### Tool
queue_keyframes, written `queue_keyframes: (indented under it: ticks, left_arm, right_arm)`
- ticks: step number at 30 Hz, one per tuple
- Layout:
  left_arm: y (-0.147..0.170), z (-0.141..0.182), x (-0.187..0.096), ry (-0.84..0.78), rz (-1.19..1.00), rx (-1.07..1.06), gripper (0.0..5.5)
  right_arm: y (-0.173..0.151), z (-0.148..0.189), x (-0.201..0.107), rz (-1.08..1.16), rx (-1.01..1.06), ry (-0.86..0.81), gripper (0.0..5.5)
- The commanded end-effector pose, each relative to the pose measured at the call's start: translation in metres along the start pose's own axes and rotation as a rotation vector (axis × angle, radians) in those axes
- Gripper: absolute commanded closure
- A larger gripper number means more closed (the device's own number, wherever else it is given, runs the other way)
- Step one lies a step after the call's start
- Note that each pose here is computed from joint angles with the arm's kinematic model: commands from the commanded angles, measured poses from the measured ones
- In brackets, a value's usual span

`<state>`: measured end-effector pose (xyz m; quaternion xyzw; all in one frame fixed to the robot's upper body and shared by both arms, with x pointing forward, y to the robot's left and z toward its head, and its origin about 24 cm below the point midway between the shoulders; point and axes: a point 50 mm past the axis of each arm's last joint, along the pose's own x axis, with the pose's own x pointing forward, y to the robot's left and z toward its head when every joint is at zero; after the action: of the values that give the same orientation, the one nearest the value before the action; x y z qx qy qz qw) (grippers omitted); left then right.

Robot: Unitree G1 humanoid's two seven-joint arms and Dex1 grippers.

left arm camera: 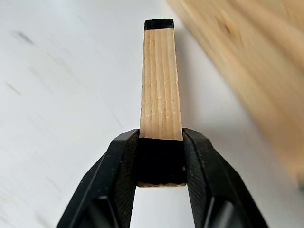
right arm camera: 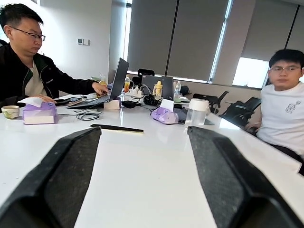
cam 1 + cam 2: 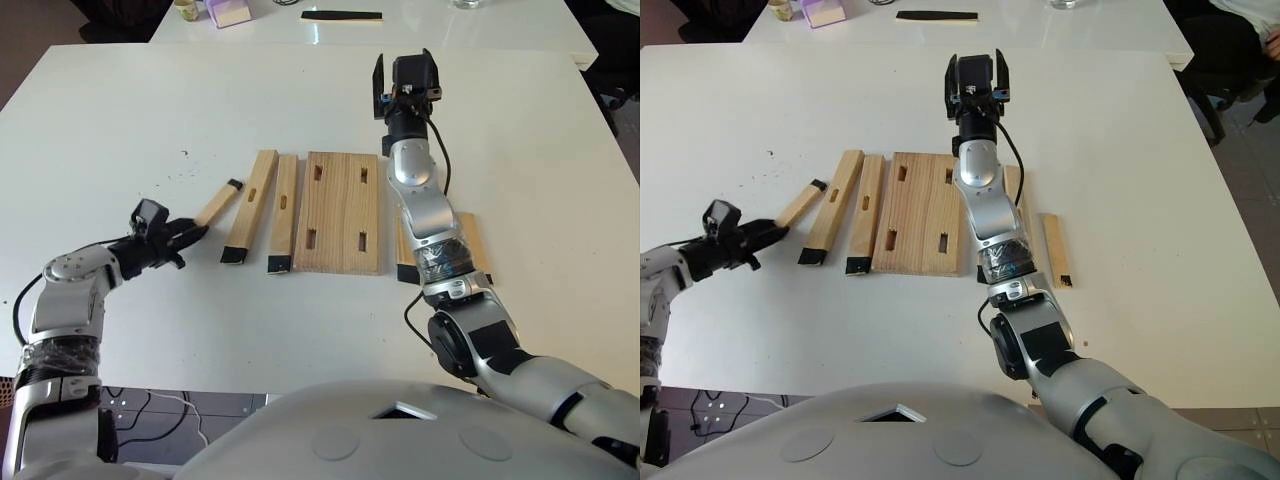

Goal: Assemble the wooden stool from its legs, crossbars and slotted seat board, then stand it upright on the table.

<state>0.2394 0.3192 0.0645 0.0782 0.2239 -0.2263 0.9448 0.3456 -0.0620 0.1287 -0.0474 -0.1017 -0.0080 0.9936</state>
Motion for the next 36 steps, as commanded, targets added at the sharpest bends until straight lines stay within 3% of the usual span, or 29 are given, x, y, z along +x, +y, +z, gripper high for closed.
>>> queue_keyframes:
  ticks: [1,3,5,7,9,15,27,32,36]
  left_arm:
    - [-0.007,0.119,-0.004,-0.590,0.017,-0.041,4.18]
    - [-0.027,0.167,-0.012,-0.889,-0.127,-0.117,4.18]
    - [-0.051,0.186,-0.013,-1.002,-0.300,-0.140,4.18]
    - [-0.075,0.193,-0.004,-1.008,-0.453,-0.150,4.18]
    - [-0.090,0.192,0.004,-0.974,-0.542,-0.150,4.18]
    - [-0.120,0.180,0.011,-0.875,-0.745,-0.132,4.18]
    - [-0.139,0.169,0.010,-0.794,-0.839,-0.067,4.18]
    - [-0.142,0.168,0.008,-0.805,-0.856,-0.091,4.18]
    - [-0.140,0.165,0.009,-0.789,-0.843,-0.105,4.18]
  right_arm:
    - [-0.019,0.013,0.021,0.120,0.149,0.051,2.14]
    - [-0.026,0.028,0.029,0.316,0.328,0.052,2.14]
    - [-0.034,0.060,0.036,0.560,0.548,-0.003,2.14]
    - [-0.049,0.103,0.039,0.848,0.709,-0.086,2.14]
    - [-0.062,0.128,0.036,1.054,0.718,-0.133,2.14]
    - [-0.075,0.150,0.013,1.478,0.598,-0.105,2.14]
    - [-0.068,0.168,0.004,1.719,0.529,0.013,2.14]
    - [-0.068,0.164,0.003,1.712,0.526,0.020,2.72]
    - [-0.073,0.164,0.006,1.692,0.529,0.016,3.54]
